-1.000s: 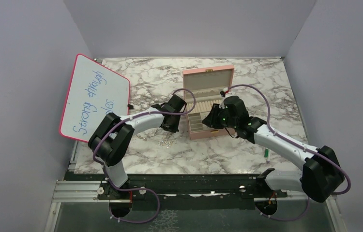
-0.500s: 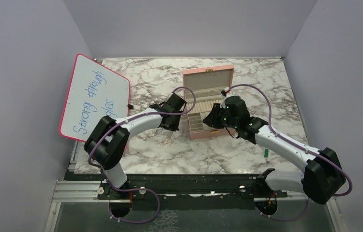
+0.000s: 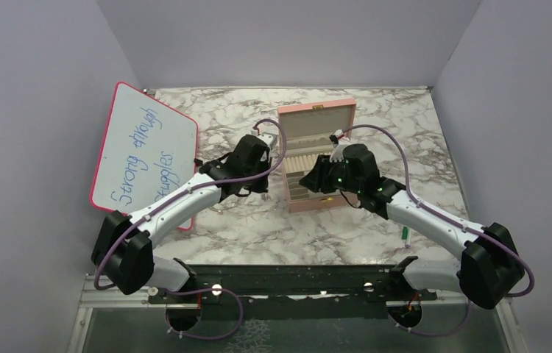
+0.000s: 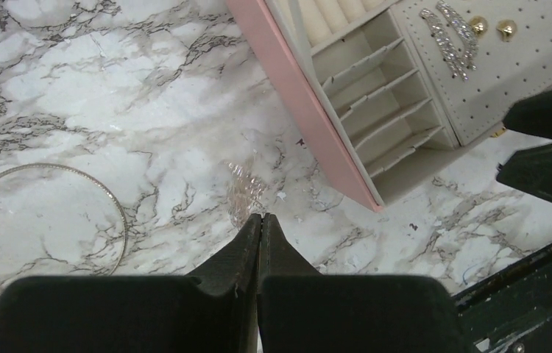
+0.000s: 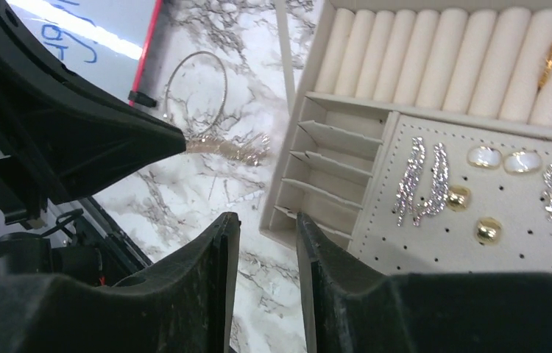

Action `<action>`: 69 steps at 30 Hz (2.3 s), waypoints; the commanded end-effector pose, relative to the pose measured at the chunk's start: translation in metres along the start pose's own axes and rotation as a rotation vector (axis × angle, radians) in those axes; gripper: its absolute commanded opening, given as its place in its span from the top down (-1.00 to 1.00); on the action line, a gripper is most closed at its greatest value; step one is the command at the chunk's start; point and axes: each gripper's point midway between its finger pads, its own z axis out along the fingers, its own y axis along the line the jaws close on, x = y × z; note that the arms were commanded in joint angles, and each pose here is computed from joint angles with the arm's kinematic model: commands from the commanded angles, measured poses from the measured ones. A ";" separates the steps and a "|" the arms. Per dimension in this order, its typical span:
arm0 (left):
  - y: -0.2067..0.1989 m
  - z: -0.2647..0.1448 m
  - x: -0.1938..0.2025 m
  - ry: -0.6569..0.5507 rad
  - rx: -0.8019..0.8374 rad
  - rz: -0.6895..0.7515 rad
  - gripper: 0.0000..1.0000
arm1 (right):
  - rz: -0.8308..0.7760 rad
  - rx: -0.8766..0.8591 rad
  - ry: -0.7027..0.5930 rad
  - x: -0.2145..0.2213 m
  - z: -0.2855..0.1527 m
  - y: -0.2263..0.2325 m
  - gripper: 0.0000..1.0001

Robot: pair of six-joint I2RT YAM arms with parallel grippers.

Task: Organize the mixed jewelry
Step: Pick up the jewelry from the center of the board.

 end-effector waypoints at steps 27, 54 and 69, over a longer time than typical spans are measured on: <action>-0.092 -0.151 -0.073 -0.258 0.510 0.227 1.00 | -0.385 -0.736 -0.255 -0.029 -0.026 0.118 -0.25; -0.106 -0.152 -0.069 -0.240 0.596 0.175 1.00 | -0.359 -0.790 -0.280 -0.029 -0.017 0.126 -0.08; -0.102 -0.151 -0.068 -0.245 0.574 0.171 1.00 | -0.353 -0.739 -0.324 -0.027 -0.031 0.117 -0.13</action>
